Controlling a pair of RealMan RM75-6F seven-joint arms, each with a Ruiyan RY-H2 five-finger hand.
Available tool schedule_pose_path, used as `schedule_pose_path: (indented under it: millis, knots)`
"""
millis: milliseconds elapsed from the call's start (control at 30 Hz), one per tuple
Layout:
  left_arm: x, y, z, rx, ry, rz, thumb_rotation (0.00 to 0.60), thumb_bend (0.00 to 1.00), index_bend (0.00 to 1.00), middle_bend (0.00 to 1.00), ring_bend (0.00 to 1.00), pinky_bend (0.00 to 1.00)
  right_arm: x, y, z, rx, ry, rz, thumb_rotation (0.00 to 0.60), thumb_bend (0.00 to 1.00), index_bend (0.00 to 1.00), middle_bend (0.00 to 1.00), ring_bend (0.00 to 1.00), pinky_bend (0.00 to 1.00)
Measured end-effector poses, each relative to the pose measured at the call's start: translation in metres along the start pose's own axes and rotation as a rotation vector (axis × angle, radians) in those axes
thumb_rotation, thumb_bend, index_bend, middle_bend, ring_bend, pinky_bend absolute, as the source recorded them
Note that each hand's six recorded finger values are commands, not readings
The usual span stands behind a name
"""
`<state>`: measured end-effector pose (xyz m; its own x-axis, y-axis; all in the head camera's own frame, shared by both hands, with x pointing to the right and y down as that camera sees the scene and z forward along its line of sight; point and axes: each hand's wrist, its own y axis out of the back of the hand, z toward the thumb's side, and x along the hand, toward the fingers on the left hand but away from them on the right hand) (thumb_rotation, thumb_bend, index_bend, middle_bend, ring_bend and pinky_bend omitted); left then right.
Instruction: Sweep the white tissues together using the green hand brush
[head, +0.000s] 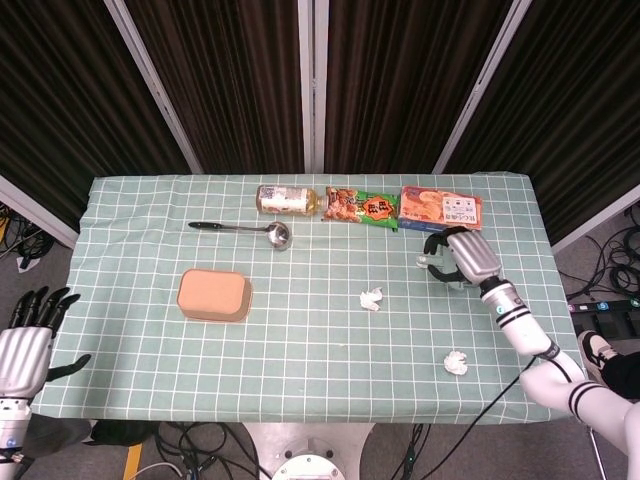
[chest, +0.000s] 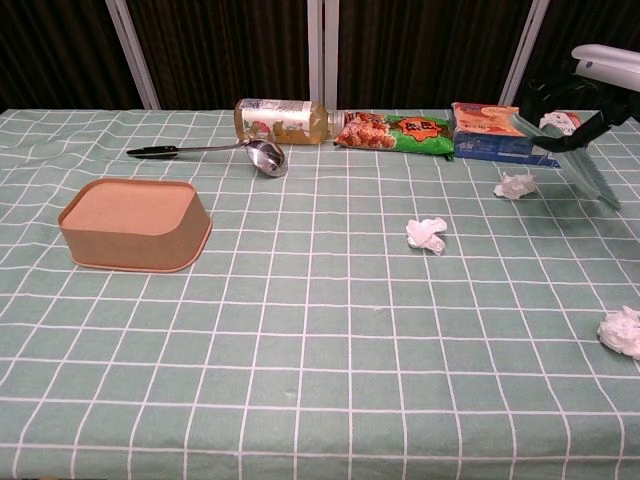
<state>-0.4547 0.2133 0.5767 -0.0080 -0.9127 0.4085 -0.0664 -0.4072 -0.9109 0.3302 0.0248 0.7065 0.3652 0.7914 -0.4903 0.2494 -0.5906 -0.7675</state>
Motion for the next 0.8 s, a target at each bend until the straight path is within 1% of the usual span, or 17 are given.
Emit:
schedule_pose_path:
  millis: [100,267,400,533,700,800]
  knots:
    - [-0.001,0.003,0.001,0.009,0.005,-0.002,0.6,0.1,0.15,0.1,0.0,0.02,-0.015,0.002,-0.001,-0.061,0.022,0.013,0.6,0.3,0.74,0.64,0.33,0.28]
    - [-0.003,0.006,0.002,0.018,0.014,-0.005,0.6,0.1,0.15,0.1,0.0,0.02,-0.038,0.002,-0.003,-0.092,0.038,0.036,0.6,0.32,0.75,0.64,0.33,0.28]
    - [-0.004,0.007,0.004,0.021,0.023,-0.008,0.6,0.1,0.15,0.1,0.0,0.02,-0.053,-0.007,0.001,-0.11,0.045,0.072,0.6,0.33,0.77,0.65,0.34,0.28]
    - [-0.005,0.008,0.008,0.022,0.023,-0.011,0.6,0.1,0.15,0.1,0.0,0.02,-0.063,-0.023,0.011,-0.147,0.059,0.12,0.6,0.33,0.81,0.66,0.34,0.28]
    - [-0.006,0.014,0.01,0.027,0.023,-0.002,0.6,0.1,0.15,0.1,0.0,0.02,-0.065,-0.038,0.027,-0.259,0.095,0.173,0.6,0.33,0.83,0.67,0.34,0.28]
    - [-0.007,0.017,0.011,0.03,0.022,0.001,0.6,0.1,0.15,0.1,0.0,0.02,-0.063,-0.044,0.039,-0.348,0.141,0.198,0.6,0.33,0.83,0.67,0.35,0.28]
